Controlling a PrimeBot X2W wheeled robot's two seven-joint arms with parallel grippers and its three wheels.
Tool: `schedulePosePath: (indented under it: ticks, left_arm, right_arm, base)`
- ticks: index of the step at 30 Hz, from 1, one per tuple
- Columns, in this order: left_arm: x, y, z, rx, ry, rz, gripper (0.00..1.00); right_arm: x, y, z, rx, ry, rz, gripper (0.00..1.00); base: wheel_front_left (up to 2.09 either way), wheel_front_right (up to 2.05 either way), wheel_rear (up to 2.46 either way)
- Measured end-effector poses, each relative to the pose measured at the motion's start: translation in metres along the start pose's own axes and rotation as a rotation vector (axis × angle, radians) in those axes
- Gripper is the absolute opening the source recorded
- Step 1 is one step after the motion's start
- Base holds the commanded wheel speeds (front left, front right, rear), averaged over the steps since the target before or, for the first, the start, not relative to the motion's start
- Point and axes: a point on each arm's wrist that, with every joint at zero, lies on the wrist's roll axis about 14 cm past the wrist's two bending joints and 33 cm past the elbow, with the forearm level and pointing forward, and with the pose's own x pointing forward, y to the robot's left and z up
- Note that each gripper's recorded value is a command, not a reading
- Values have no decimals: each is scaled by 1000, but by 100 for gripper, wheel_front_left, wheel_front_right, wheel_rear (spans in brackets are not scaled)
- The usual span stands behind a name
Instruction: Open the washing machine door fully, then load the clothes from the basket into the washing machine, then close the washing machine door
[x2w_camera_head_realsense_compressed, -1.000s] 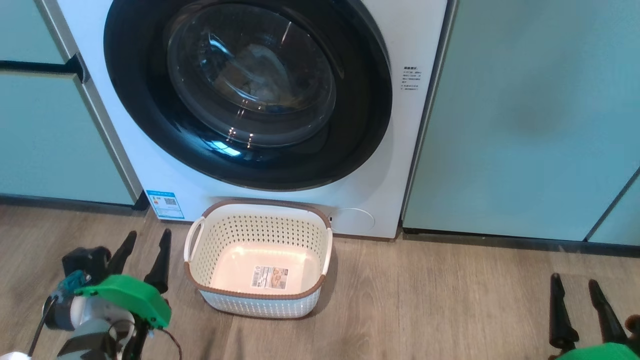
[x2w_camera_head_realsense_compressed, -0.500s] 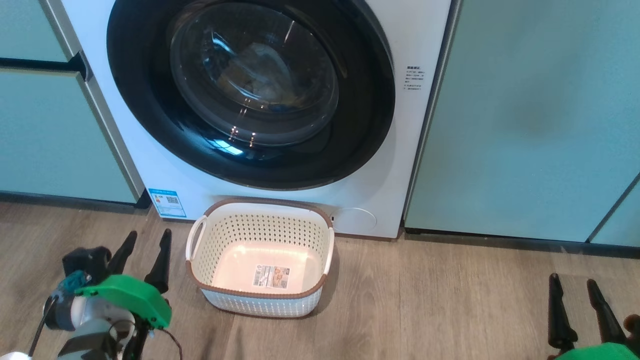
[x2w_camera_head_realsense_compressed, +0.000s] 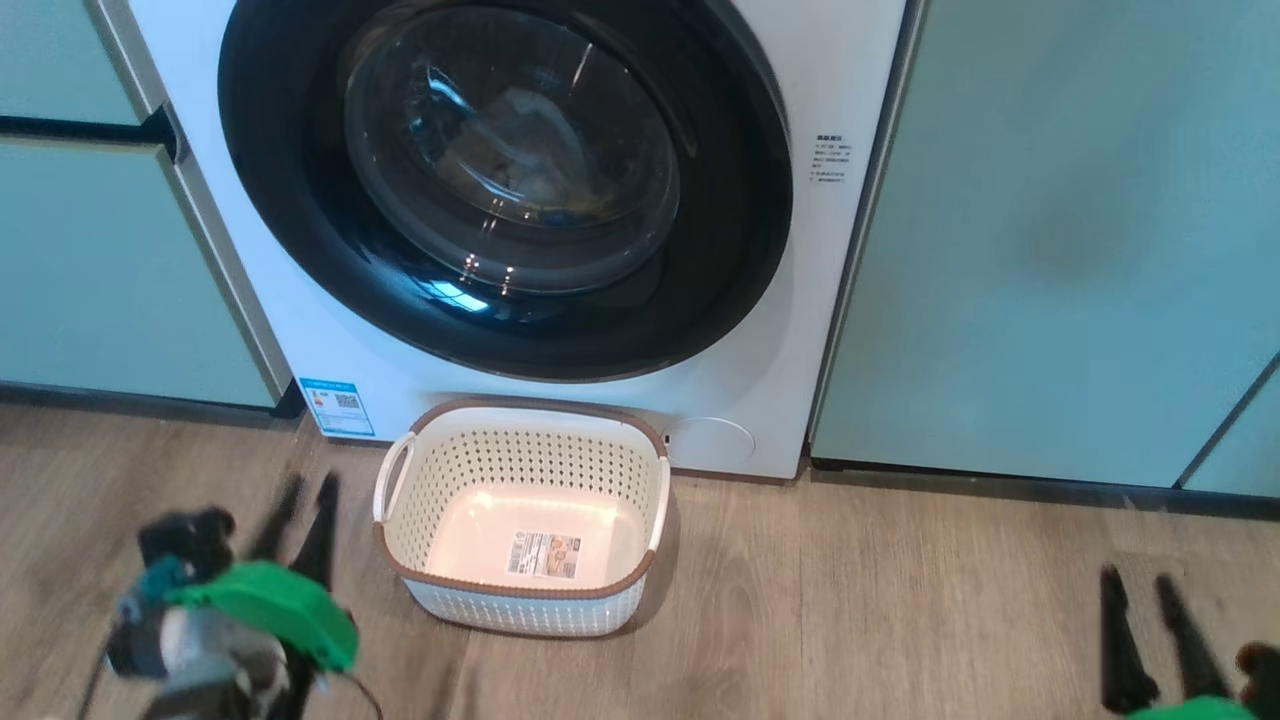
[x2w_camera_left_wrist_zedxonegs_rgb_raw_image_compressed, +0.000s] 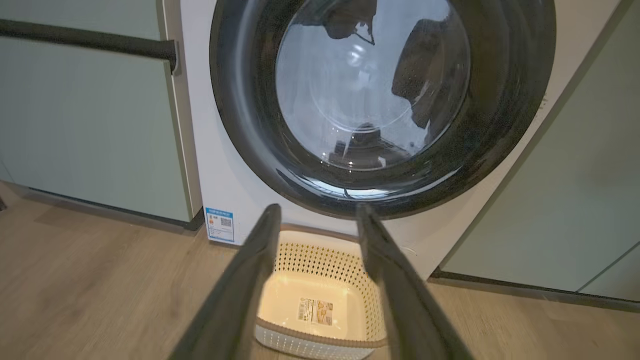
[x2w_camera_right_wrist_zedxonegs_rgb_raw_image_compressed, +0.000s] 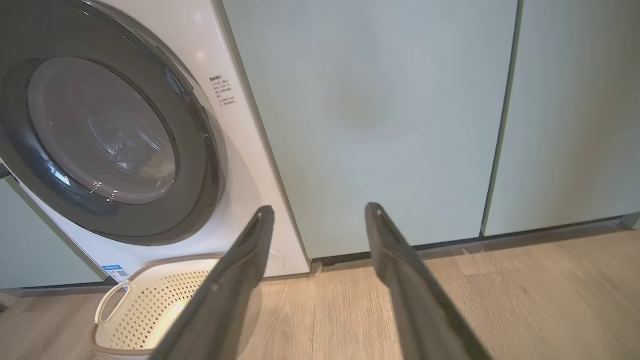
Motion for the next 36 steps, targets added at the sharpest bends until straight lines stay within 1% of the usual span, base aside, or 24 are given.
schedulePosePath:
  ticks: [3,7,9,15,23,36]
  left_arm:
    - [-15,-1,-30,-27,80,19,0]
    - [-49,-1,-82,-63,226,51,0]
    - [-59,-1,-93,-86,262,65,0]
    - [-51,-1,-86,-138,243,77,0]
    - [-49,0,-83,-231,234,107,0]
    - [-45,0,-80,-350,225,133,0]
  right_arm:
    - [-11,-5,-23,9,70,-21,0]
    - [-34,-12,-58,24,186,-57,0]
    - [-39,-15,-65,42,210,-70,0]
    - [-35,-16,-62,101,200,-87,0]
    - [-33,-18,-62,190,206,-113,0]
    - [-24,-20,-57,313,193,-141,0]
  base:
    - [0,0,0]
    - [0,0,0]
    - [0,0,0]
    - [0,0,0]
    - [0,0,0]
    - [0,0,0]
